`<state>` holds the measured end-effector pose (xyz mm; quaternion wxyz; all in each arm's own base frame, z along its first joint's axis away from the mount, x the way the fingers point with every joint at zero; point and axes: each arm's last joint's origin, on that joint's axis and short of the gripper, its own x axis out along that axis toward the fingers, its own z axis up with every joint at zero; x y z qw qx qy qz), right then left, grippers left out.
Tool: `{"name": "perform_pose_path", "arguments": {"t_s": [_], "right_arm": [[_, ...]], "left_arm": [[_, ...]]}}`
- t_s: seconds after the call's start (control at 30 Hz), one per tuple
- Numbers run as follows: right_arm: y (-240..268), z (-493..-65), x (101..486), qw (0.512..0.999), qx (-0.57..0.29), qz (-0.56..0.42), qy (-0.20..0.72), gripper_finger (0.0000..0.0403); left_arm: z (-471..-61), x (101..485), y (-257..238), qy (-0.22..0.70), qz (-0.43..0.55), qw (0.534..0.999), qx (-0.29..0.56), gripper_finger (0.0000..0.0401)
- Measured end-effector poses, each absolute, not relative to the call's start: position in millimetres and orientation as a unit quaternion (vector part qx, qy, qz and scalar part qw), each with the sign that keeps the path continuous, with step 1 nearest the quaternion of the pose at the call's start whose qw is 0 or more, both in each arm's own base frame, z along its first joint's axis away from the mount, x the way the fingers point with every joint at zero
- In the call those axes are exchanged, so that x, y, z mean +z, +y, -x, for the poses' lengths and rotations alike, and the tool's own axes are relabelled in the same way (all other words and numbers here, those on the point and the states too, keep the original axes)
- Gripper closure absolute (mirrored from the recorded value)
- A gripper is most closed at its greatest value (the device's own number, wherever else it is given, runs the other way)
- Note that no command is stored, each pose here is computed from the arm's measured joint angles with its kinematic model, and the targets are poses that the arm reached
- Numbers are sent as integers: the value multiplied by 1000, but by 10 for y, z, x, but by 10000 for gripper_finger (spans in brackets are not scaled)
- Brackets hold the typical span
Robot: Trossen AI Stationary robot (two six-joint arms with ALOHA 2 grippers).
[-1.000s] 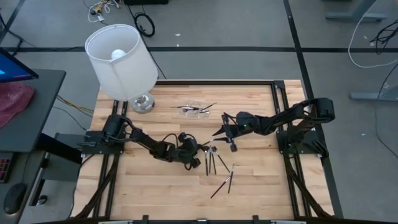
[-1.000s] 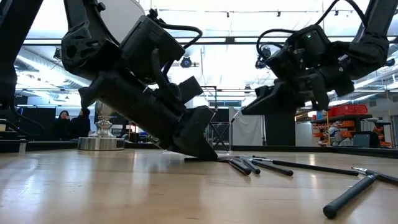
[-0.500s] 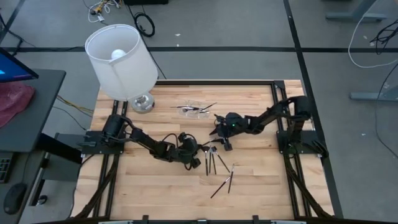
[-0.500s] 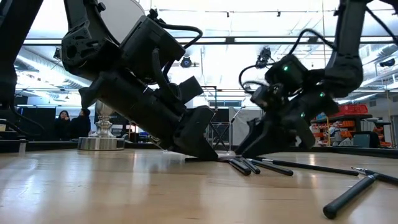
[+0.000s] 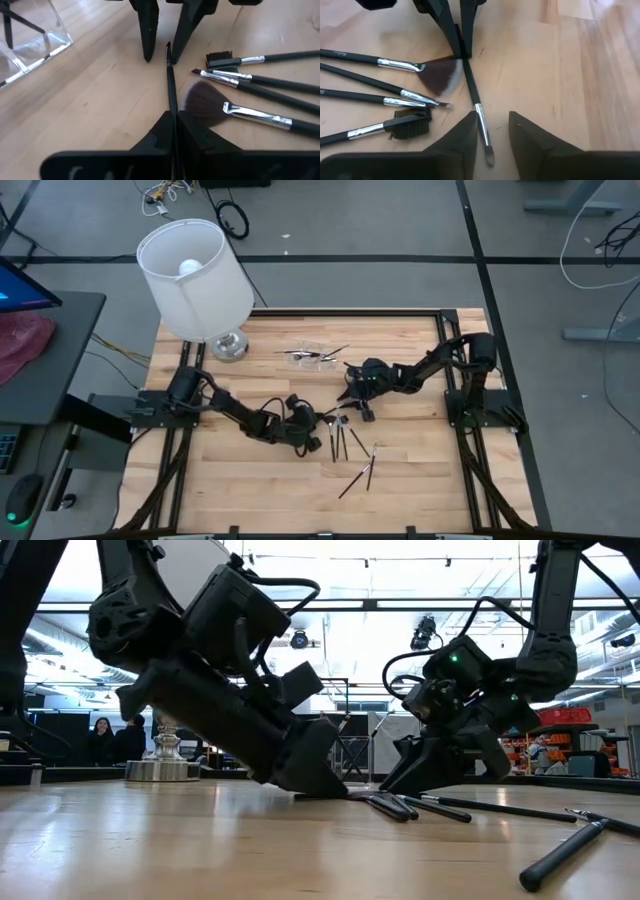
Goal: Put items in baskets/containers
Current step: Put the black eyeshadow brush into the transparent organizer
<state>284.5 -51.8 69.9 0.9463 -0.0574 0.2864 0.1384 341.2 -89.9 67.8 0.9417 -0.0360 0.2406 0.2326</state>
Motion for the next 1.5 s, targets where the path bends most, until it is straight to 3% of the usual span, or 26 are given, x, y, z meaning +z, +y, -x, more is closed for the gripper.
{"name": "perform_pose_path", "arguments": {"t_s": [0.27,1.5], "right_arm": [[-508,-2848,703,946,152,67,279,323],[-407,-2902,755,952,169,84,242,323]], "left_arm": [[-3407,684,-920,234,31,942,238,390],[-3422,722,-916,217,30,942,254,384]]}}
